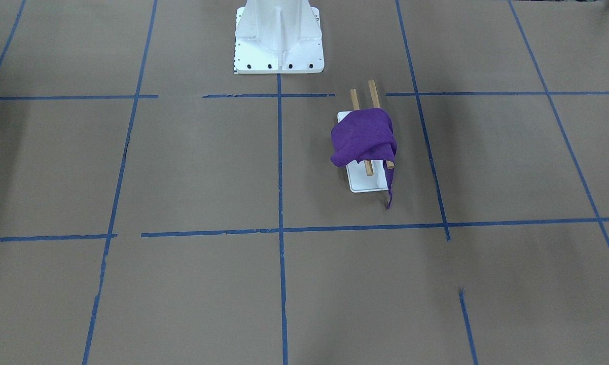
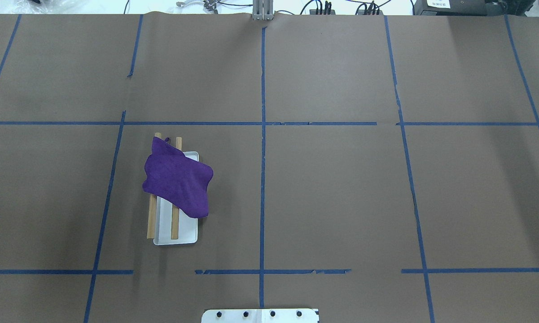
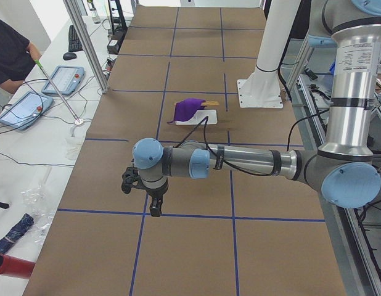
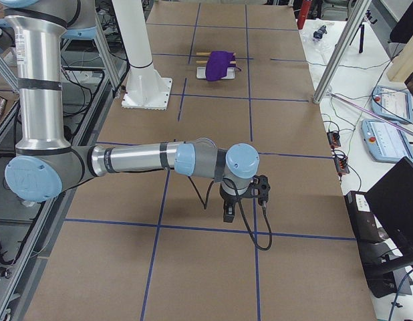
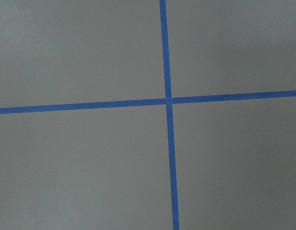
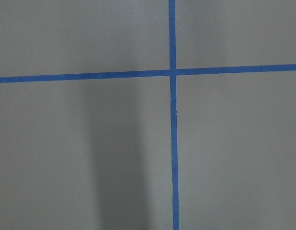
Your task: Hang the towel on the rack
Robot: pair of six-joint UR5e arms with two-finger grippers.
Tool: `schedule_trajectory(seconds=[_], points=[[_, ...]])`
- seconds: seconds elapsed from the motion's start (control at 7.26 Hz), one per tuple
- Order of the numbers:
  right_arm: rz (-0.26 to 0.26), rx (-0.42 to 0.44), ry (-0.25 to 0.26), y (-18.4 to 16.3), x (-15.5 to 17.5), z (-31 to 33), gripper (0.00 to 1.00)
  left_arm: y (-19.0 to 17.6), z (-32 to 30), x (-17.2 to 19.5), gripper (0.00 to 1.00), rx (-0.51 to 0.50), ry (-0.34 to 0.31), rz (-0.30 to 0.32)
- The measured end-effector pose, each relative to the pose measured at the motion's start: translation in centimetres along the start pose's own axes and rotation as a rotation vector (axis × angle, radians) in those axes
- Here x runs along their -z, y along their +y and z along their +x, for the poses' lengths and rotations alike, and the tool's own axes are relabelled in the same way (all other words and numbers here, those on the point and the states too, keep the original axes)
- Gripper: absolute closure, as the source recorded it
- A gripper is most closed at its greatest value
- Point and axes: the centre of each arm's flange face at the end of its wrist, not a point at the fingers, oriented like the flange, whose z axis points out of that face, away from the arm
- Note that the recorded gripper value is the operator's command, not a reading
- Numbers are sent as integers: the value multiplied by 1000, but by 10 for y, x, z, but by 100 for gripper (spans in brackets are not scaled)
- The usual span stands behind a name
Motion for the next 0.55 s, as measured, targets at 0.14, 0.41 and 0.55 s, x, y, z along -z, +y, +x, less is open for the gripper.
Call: schedule_trajectory(seconds=[0.14, 0.41, 0.55], points=[[-1, -6, 1, 2, -1, 3, 0, -3, 2, 4, 0, 10, 1, -4], [3, -15, 3, 17, -9, 18, 0, -6, 4, 9, 0, 14, 1, 0], [24, 1, 5, 27, -14, 26, 0, -6, 4, 10, 0, 13, 1, 2]])
